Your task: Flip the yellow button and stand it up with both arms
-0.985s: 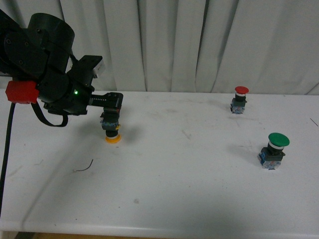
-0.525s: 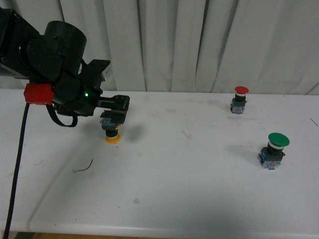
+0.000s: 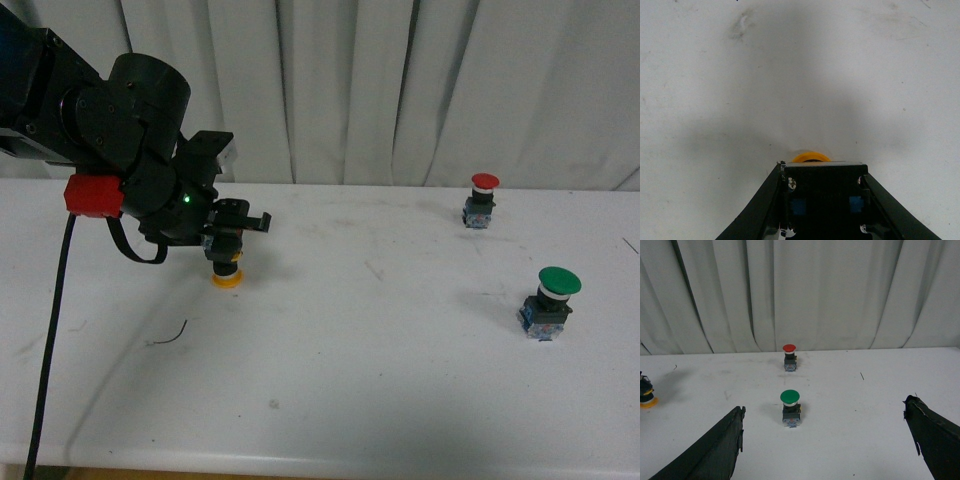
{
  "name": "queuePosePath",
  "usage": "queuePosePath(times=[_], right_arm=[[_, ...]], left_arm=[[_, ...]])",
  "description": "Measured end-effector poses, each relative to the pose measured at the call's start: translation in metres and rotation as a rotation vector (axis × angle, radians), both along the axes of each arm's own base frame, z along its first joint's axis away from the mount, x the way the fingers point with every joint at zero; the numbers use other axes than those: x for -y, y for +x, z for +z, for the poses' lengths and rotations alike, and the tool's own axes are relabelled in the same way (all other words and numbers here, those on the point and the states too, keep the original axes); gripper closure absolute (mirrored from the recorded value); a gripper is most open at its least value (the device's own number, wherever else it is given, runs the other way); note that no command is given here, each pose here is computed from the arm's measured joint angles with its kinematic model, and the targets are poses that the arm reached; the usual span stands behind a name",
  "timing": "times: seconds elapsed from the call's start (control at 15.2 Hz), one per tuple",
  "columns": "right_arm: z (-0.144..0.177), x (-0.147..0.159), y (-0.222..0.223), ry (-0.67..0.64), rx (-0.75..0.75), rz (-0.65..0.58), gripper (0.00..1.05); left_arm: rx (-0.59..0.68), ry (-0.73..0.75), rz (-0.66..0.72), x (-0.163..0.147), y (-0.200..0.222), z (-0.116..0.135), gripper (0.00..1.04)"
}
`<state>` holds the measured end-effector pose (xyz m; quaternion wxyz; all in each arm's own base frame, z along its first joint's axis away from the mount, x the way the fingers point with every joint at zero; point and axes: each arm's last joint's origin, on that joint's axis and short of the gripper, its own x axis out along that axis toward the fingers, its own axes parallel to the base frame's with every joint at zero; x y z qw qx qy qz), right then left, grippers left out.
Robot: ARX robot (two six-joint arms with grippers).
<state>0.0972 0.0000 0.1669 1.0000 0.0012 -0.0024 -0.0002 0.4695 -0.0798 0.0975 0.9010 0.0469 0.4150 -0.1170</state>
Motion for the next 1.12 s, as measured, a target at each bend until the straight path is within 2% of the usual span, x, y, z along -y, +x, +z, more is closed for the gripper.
queuePosePath(times=[0.2,0.33,0.53,0.66,0.92,1.12], right_arm=[[0.000,0.000,0.000,0.000,0.000,0.000,0.06],[0.000,0.000,0.000,0.000,0.000,0.000,0.06],[0.000,0.000,0.000,0.000,0.000,0.000,0.06],[0.000,0.000,0.000,0.000,0.000,0.000,0.06],[0.000,0.000,0.000,0.000,0.000,0.000,0.06],[0.000,0.000,0.000,0.000,0.000,0.000,0.06]], left_arm=[[0.010,0.002,-0.002,0.002,-0.002,0.005,0.68],[0.051,-0.005,-0.004,0.001,-0.013,0.023,0.68],[0.201,-0.053,-0.045,0.010,-0.058,0.083,0.69],[0.277,-0.130,-0.073,0.014,-0.100,0.110,0.69],[0.300,-0.283,-0.064,0.012,-0.183,0.116,0.69],[0.257,-0.420,-0.048,0.006,-0.206,0.095,0.69]])
